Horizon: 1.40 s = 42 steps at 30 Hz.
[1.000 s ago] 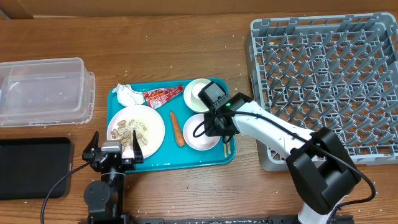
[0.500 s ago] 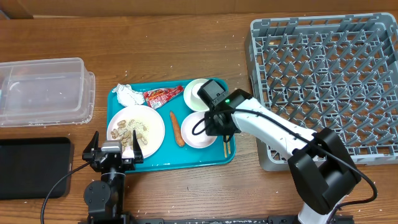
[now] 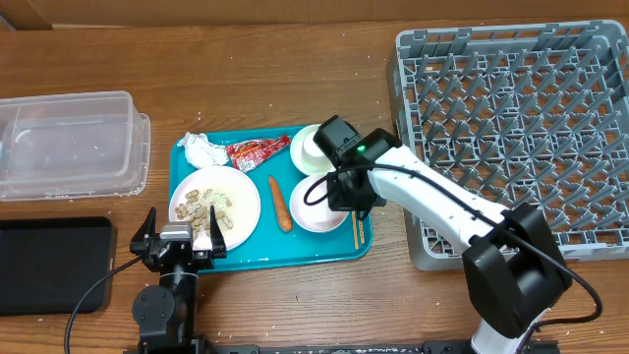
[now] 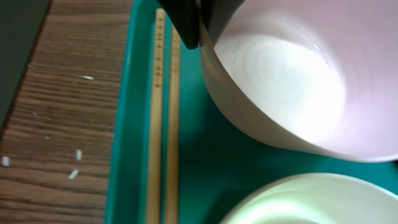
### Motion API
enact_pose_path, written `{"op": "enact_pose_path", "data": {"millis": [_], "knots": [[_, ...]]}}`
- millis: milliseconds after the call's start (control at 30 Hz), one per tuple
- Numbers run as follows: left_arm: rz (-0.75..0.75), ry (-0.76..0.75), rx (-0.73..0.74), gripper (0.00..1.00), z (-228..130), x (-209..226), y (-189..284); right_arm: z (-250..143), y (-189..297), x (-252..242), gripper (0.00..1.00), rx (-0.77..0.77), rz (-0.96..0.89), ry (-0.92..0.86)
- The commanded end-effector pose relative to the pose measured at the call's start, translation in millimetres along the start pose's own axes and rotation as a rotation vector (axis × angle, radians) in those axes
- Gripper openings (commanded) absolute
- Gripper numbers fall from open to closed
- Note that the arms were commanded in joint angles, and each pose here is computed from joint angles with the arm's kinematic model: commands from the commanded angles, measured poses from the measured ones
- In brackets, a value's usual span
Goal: Sort waste into correct bins and load items into the dishwasher
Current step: 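Lift the white bowl and carry it to the dish rack's far corner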
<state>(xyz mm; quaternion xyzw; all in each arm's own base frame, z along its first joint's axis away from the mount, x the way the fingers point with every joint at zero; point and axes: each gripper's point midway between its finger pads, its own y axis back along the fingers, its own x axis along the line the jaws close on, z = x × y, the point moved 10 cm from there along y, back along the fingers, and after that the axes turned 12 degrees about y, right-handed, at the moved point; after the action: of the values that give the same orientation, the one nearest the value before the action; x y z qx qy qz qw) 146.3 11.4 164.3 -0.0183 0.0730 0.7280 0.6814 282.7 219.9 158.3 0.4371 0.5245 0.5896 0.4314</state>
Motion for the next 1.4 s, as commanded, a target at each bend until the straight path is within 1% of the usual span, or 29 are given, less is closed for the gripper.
{"op": "enact_pose_path", "data": {"millis": [0, 200, 300, 400, 533, 600, 700, 900, 967, 1100, 1200, 1367], "knots": [[0.012, 0.003, -0.007, 1.00, 0, 1, 0, 8, 40, -12, 0.04, -0.098, 0.026, -0.037], [0.012, 0.003, -0.007, 1.00, 0, 1, 0, 0, 93, -47, 0.04, -0.212, 0.042, -0.041], [0.012, 0.003, -0.007, 1.00, 0, 1, 0, -5, 126, -76, 0.04, -0.321, 0.048, -0.078], [0.012, 0.003, -0.007, 1.00, 0, 1, 0, -9, 155, -110, 0.04, -0.441, 0.026, -0.153], [0.012, 0.003, -0.007, 1.00, 0, 1, 0, -14, 187, -169, 0.04, -0.614, -0.057, -0.339], [0.012, 0.003, -0.007, 1.00, 0, 1, 0, -17, 198, -203, 0.04, -0.690, -0.122, -0.446], [0.012, 0.003, -0.007, 1.00, 0, 1, 0, -20, 207, -249, 0.04, -0.767, -0.248, -0.586], [0.012, 0.003, -0.007, 1.00, 0, 1, 0, -12, 202, -323, 0.04, -0.853, -0.555, -0.798], [0.012, 0.003, -0.007, 1.00, 0, 1, 0, -2, 194, -342, 0.04, -0.843, -0.666, -0.764], [0.012, 0.003, -0.007, 1.00, 0, 1, 0, 22, 171, -362, 0.04, -0.757, -0.791, -0.534], [0.012, 0.003, -0.007, 1.00, 0, 1, 0, 37, 147, -375, 0.04, -0.672, -0.867, -0.414], [0.012, 0.003, -0.007, 1.00, 0, 1, 0, 52, 117, -394, 0.05, -0.553, -1.015, -0.315]]}}
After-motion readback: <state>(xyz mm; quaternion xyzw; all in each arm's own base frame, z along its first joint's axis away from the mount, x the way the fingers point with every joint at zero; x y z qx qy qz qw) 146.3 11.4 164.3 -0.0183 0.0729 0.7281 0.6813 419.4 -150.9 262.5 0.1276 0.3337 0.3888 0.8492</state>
